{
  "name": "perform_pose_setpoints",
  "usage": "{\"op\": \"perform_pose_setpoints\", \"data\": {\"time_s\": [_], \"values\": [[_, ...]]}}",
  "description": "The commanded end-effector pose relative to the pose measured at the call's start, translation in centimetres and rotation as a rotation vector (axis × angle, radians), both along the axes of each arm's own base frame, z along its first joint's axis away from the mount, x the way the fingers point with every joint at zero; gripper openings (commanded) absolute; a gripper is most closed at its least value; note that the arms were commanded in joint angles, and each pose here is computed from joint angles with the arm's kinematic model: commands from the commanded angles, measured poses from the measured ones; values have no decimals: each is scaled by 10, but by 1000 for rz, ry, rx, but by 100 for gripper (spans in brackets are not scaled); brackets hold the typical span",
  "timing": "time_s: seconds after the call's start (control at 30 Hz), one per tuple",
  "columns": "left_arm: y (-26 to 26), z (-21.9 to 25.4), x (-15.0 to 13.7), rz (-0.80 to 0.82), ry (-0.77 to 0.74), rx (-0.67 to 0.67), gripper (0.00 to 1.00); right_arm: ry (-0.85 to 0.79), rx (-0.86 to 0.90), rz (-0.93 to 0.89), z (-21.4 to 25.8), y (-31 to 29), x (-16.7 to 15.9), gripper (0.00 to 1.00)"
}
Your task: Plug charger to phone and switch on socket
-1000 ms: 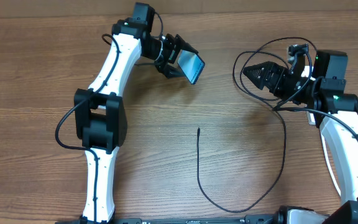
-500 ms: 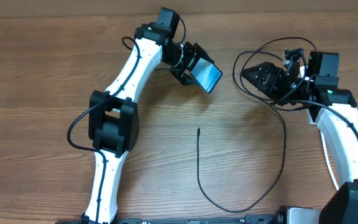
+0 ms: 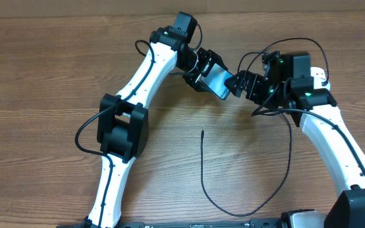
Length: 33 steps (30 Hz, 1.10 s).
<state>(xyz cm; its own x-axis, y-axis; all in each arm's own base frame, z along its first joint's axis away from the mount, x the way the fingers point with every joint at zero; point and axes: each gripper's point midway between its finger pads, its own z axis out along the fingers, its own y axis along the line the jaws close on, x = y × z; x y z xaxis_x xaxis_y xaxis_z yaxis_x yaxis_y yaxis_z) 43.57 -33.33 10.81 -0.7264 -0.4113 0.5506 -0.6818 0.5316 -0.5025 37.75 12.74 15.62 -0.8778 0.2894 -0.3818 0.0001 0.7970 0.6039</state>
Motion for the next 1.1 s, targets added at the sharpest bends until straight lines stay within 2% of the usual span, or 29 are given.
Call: {"op": "perform_pose_setpoints", "data": {"time_s": [0.0, 0.87, 1.0, 1.07], "values": [[-15, 19, -5, 3, 28, -55, 4, -31, -45, -31, 5, -4, 8, 100], [-57, 30, -31, -58, 55, -115, 4, 76, -37, -94, -20, -7, 8, 99], [-63, 30, -37, -72, 55, -115, 4, 75, -49, -103, -21, -9, 9, 88], [-65, 30, -38, -76, 56, -115, 4, 75, -48, -103, -21, -9, 9, 79]]}}
